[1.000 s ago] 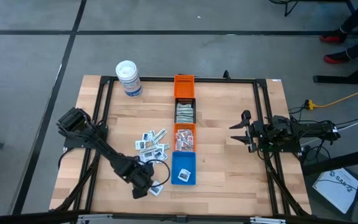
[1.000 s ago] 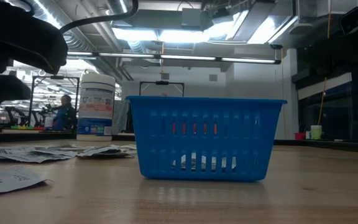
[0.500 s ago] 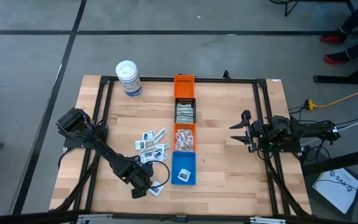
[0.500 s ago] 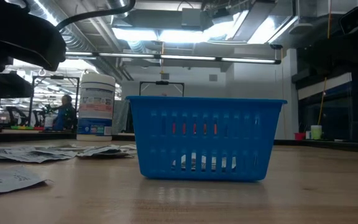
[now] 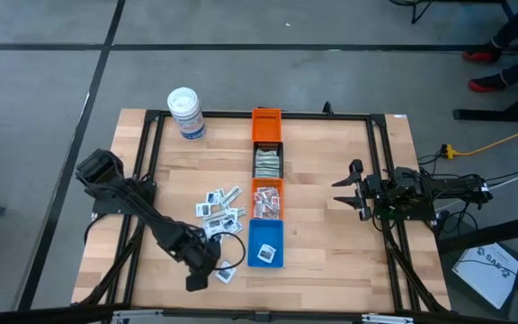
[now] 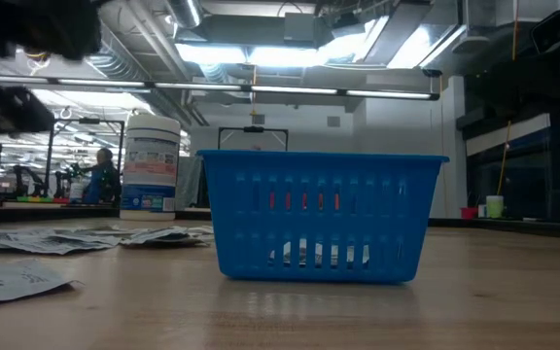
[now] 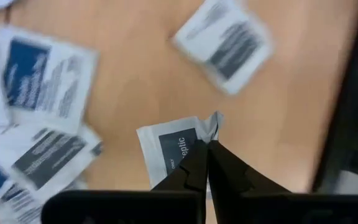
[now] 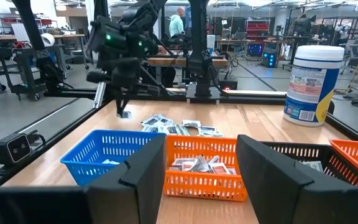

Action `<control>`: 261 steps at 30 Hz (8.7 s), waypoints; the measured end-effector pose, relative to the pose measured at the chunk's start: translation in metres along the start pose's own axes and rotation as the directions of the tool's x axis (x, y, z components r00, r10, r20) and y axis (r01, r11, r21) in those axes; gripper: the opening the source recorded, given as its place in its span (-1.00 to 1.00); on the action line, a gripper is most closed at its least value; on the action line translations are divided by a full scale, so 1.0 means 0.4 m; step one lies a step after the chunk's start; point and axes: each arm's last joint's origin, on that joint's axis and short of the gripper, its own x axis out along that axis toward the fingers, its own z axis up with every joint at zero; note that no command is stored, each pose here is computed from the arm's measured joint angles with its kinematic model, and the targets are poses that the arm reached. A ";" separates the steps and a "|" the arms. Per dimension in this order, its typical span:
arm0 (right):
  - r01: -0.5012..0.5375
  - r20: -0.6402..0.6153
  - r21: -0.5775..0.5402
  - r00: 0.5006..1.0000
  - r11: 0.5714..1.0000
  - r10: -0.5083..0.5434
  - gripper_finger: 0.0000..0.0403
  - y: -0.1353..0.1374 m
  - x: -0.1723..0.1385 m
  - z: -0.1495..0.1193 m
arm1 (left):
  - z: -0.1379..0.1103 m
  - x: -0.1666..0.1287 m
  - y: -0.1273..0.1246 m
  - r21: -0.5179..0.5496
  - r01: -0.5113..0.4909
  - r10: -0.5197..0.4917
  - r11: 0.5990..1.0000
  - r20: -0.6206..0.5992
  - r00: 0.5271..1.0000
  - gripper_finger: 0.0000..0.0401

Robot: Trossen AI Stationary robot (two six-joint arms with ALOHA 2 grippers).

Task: Pick & Place First Aid Supplies
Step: Put the gray towelette pack into the blue bin

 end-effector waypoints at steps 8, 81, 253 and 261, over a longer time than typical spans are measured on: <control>0.000 0.000 0.000 1.000 1.000 0.000 -0.03 0.000 0.000 0.000 | 0.021 -0.046 -0.023 0.016 0.101 -0.102 0.995 0.140 0.985 -0.99; 0.000 0.001 0.000 1.000 1.000 0.000 -0.03 0.000 0.000 0.000 | 0.433 0.057 0.140 0.311 -0.029 -0.054 0.950 0.256 0.965 -0.98; 0.000 0.001 0.000 1.000 1.000 0.000 -0.03 0.000 0.000 0.000 | 0.076 0.046 -0.133 0.617 -0.142 0.150 0.774 0.039 0.988 0.02; 0.000 0.001 0.000 1.000 1.000 0.000 -0.03 0.000 0.000 0.000 | 0.070 0.062 -0.119 0.599 -0.168 0.167 0.783 0.058 0.984 0.24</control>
